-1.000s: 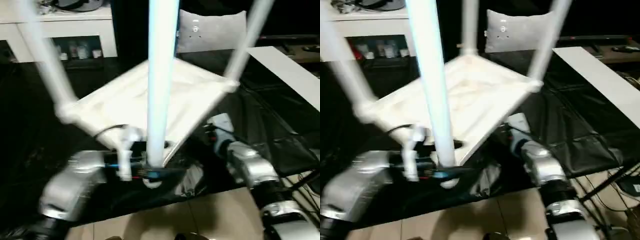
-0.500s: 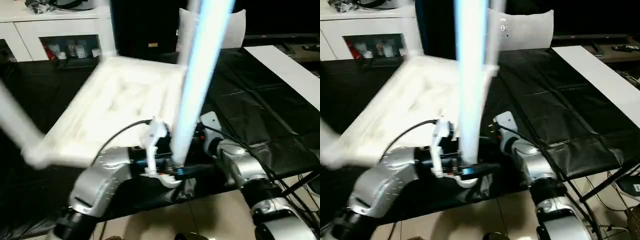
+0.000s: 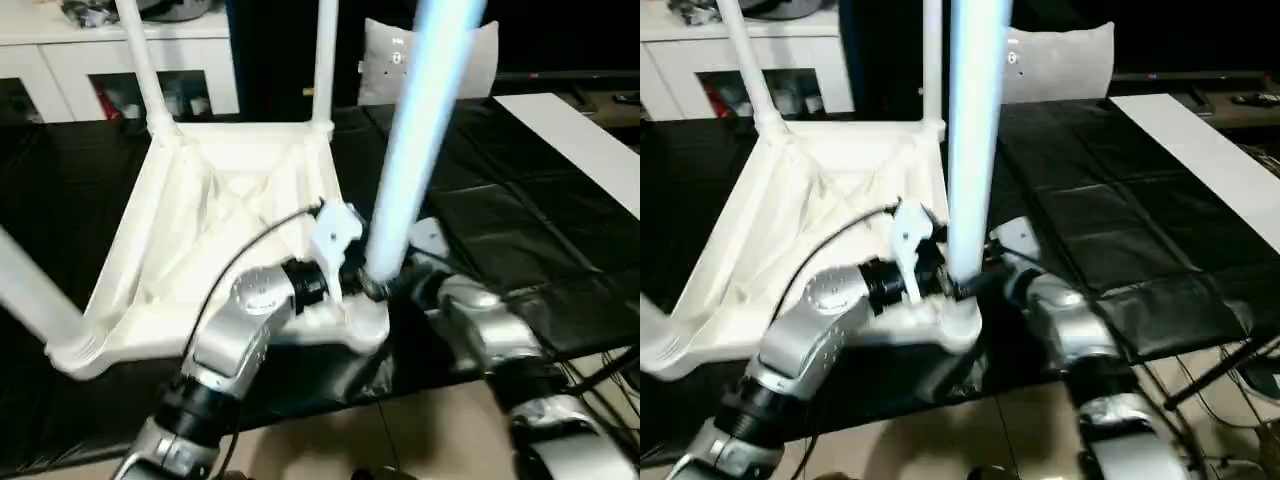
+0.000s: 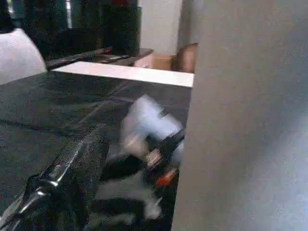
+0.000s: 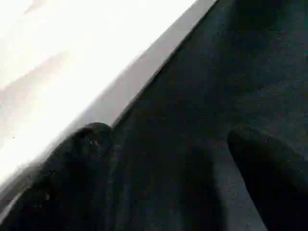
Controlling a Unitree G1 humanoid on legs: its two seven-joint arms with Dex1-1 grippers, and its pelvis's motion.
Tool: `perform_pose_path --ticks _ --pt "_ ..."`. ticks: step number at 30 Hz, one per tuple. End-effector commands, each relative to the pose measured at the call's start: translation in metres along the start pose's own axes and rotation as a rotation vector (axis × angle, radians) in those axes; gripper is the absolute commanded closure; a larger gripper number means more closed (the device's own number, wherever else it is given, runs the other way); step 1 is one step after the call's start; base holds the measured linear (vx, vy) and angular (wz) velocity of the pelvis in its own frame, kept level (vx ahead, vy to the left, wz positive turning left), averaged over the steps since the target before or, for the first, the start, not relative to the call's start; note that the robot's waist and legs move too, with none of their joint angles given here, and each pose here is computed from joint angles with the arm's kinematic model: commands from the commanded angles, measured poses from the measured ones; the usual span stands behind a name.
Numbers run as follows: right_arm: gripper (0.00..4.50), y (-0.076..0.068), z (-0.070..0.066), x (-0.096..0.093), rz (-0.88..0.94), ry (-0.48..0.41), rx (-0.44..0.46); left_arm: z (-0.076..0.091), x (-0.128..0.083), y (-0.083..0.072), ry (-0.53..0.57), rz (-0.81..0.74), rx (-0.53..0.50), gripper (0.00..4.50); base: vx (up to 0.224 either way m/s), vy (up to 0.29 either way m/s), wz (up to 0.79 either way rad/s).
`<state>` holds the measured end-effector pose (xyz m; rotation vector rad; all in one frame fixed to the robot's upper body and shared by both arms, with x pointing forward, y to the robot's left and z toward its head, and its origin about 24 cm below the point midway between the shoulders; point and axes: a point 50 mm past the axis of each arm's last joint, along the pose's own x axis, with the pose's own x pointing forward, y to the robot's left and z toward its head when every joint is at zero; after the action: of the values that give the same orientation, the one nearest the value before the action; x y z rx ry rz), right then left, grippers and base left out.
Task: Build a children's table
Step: Rotate table base, then rotate leg to tighten
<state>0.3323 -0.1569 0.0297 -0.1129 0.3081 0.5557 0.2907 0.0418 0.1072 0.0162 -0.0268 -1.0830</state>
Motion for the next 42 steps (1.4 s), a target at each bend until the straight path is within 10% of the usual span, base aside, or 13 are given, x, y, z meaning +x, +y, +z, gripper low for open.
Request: perform_pose_path --ticks 1,11,19,42 --pt "0.00 -0.004 0.002 -0.008 0.019 -0.031 0.002 -0.001 -0.007 0.003 0.002 0.013 0.008 0.05 0.000 0.000 0.00" --pt "0.00 -0.003 0.011 -0.046 0.185 -0.086 -0.074 -0.023 -0.051 0.000 0.191 -0.208 -0.001 0.05 0.000 0.000 0.00" --pt "0.00 -0.005 0.006 -0.081 0.294 -0.013 -0.165 -0.035 -0.082 0.026 0.432 -0.287 0.139 0.33 0.000 0.000 0.00" --pt "0.00 0.028 0.006 -0.113 0.528 0.061 -0.145 -0.057 -0.064 0.041 0.547 -0.272 0.049 2.09 0.000 0.000 0.00"
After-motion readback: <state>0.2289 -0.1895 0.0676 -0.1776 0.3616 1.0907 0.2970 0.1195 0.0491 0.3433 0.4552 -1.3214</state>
